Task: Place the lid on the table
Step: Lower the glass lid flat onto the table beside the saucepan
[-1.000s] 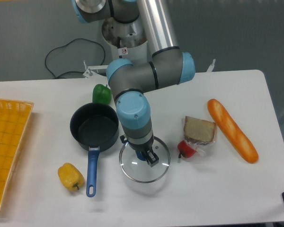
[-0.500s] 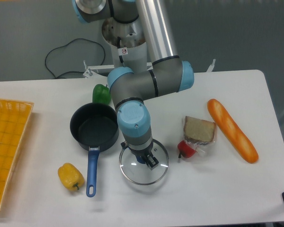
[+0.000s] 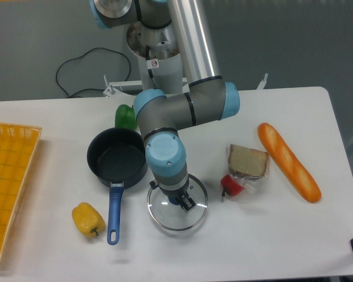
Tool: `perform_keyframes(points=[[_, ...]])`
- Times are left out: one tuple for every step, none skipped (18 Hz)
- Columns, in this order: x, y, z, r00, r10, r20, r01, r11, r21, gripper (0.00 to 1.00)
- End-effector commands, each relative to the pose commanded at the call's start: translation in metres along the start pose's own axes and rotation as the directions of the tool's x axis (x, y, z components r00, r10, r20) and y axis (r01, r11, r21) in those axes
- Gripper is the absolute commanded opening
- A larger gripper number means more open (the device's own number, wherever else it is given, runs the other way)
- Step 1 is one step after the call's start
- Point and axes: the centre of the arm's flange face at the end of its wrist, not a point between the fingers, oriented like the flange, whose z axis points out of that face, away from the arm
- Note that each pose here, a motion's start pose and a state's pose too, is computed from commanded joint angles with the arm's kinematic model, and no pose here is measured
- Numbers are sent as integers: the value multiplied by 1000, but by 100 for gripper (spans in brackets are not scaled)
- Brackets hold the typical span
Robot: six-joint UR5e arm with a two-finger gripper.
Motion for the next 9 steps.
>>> perform_keyframes(points=[[1, -1, 2, 1000, 2, -3, -2, 1000, -1, 57], [1, -2, 5, 1000, 4, -7, -4, 1000, -3, 57], [1, -4, 8, 1000, 6, -13, -6, 1000, -5, 57], [1, -4, 9, 1000, 6, -13, -6, 1000, -5, 57], [1, -4, 9, 1000, 7, -15, -7, 1000, -4, 57], [1, -4, 10, 1000, 7, -15, -7, 1000, -4, 57], [1, -4, 10, 1000, 7, -15, -7, 1000, -4, 58], [1, -4, 10, 1000, 7, -15, -7, 1000, -4, 58], [2, -5, 9, 1000, 10, -14, -10, 1000, -4, 58]])
